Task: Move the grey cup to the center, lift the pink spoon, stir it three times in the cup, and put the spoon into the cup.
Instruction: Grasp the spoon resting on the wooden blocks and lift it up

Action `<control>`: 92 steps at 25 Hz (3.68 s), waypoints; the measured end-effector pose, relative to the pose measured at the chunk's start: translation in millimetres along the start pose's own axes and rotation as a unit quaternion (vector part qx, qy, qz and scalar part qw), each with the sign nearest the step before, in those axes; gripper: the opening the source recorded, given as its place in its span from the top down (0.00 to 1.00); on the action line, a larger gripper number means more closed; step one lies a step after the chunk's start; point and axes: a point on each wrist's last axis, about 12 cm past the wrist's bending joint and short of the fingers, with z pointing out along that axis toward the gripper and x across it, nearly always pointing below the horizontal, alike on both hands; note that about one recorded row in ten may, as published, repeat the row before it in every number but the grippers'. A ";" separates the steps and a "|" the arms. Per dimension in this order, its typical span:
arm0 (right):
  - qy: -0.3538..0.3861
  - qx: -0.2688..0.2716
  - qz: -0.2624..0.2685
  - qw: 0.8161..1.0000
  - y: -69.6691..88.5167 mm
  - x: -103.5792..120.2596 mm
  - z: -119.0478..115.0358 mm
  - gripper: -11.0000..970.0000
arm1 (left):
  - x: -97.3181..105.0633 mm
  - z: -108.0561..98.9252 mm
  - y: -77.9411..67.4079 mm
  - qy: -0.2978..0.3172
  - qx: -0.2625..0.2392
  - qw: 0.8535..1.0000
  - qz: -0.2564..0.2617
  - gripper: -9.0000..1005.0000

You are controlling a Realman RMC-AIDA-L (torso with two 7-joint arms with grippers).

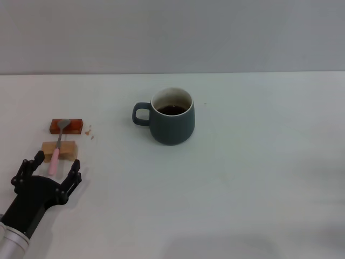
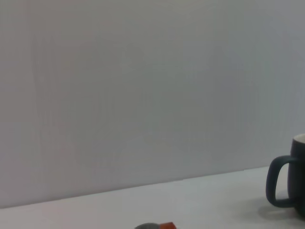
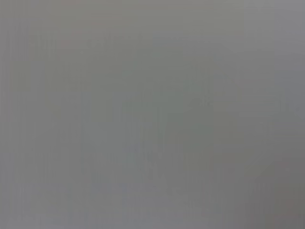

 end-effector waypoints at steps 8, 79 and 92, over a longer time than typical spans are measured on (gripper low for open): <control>-0.002 -0.003 0.002 1.000 1.0 -0.3 -0.3 0.99 | 2.2 5.5 3.0 0.017 -0.010 1.000 -0.007 0.20; -0.002 -0.013 0.002 1.000 3.6 -0.1 -2.4 0.99 | 2.1 15.2 3.2 0.034 -0.023 0.998 -0.037 0.51; -0.002 -0.013 0.000 1.000 4.0 -0.2 -2.1 0.99 | 2.2 14.9 3.3 0.034 -0.024 0.998 -0.038 0.59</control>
